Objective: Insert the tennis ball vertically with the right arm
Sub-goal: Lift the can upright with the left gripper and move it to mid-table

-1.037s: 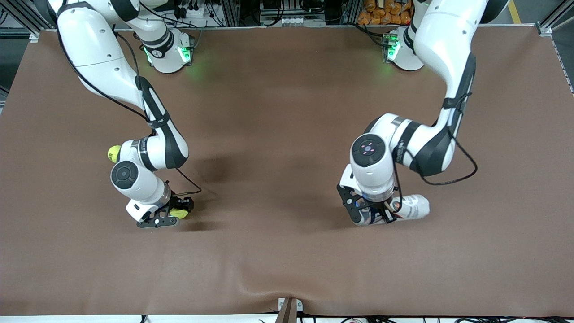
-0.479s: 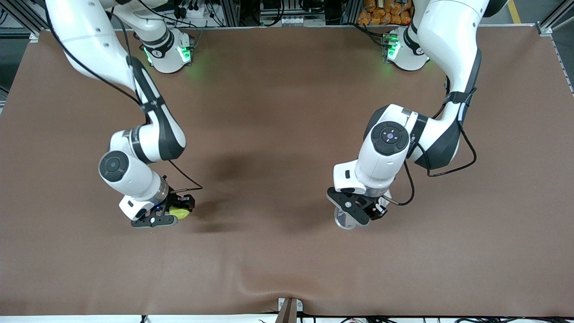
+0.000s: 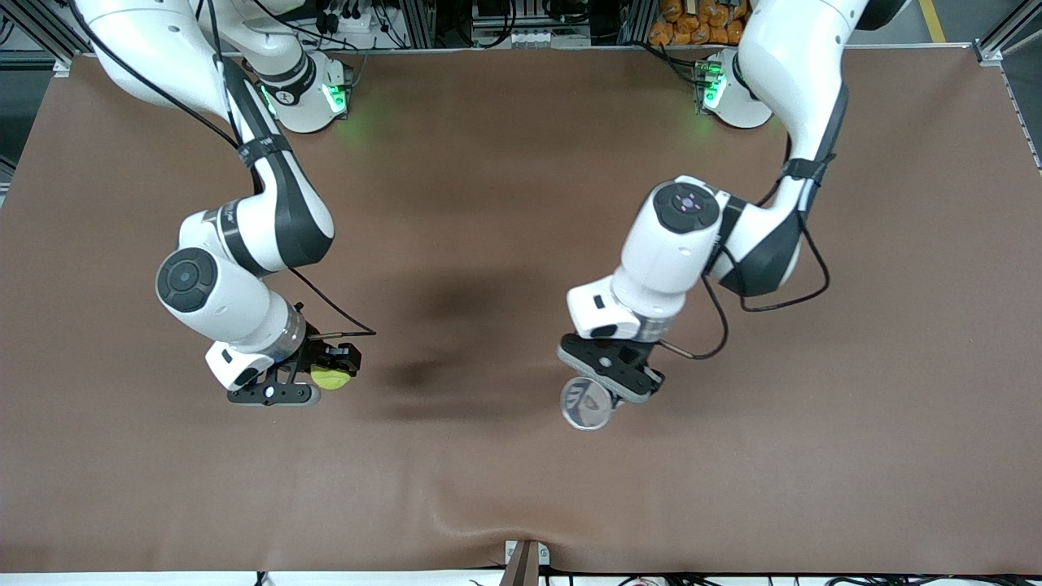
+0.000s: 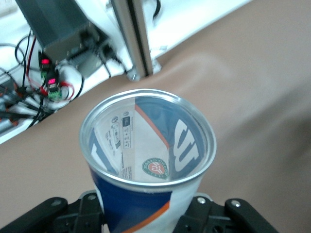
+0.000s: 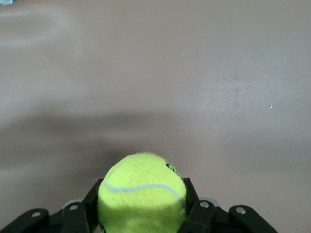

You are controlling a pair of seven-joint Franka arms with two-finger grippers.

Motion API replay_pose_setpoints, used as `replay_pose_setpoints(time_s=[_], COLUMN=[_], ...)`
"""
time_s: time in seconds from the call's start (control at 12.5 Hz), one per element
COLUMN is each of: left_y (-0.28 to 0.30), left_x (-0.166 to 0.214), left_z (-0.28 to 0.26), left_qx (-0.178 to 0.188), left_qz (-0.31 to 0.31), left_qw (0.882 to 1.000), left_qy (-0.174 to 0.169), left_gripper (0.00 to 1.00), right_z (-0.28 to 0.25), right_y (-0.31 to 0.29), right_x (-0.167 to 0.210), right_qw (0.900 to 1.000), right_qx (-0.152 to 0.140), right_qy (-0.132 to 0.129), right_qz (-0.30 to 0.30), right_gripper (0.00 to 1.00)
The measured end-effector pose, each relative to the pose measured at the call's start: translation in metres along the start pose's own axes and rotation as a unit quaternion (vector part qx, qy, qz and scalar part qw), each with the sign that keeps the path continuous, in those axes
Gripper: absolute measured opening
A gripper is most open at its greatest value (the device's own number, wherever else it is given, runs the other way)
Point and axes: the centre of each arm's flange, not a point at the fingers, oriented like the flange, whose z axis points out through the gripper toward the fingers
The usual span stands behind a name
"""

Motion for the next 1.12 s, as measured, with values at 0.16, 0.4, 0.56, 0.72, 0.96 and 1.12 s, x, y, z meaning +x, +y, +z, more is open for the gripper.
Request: replay_pose_setpoints(time_s=[0.16, 0.4, 0.56, 0.72, 0.96, 1.12], left_y=[0.022, 0.052, 0.065, 0.075, 0.092, 0.097], left_x=[0.007, 0.009, 0.005, -0.003, -0.019, -0.028], left_z=[-0.006, -0.003, 0.008, 0.025, 0.048, 0.063], left_qx=[-0.014, -0.041, -0.062, -0.083, -0.102, -0.107], left_qz=[-0.028, -0.074, -0.092, -0.11, -0.114, -0.112], left_qw=[0.998, 0.991, 0.983, 0.973, 0.966, 0.965], left_qy=[0.046, 0.103, 0.148, 0.186, 0.208, 0.213], left_gripper=[0.49, 0.49, 0.5, 0.5, 0.5, 0.5], right_z=[-0.01, -0.018, -0.024, -0.031, -0.05, -0.06], right_y=[-0.006, -0.012, -0.013, -0.012, -0.009, -0.008], right_x=[0.003, 0.004, 0.007, 0.009, 0.018, 0.023], right_qw=[1.0, 0.999, 0.999, 0.998, 0.995, 0.991], right_qx=[0.002, -0.004, -0.006, -0.011, -0.011, -0.005], right_qy=[0.002, 0.011, 0.019, 0.028, 0.049, 0.06], right_qz=[0.014, 0.037, 0.05, 0.054, 0.087, 0.121], right_gripper=[0.67, 0.67, 0.67, 0.67, 0.67, 0.67])
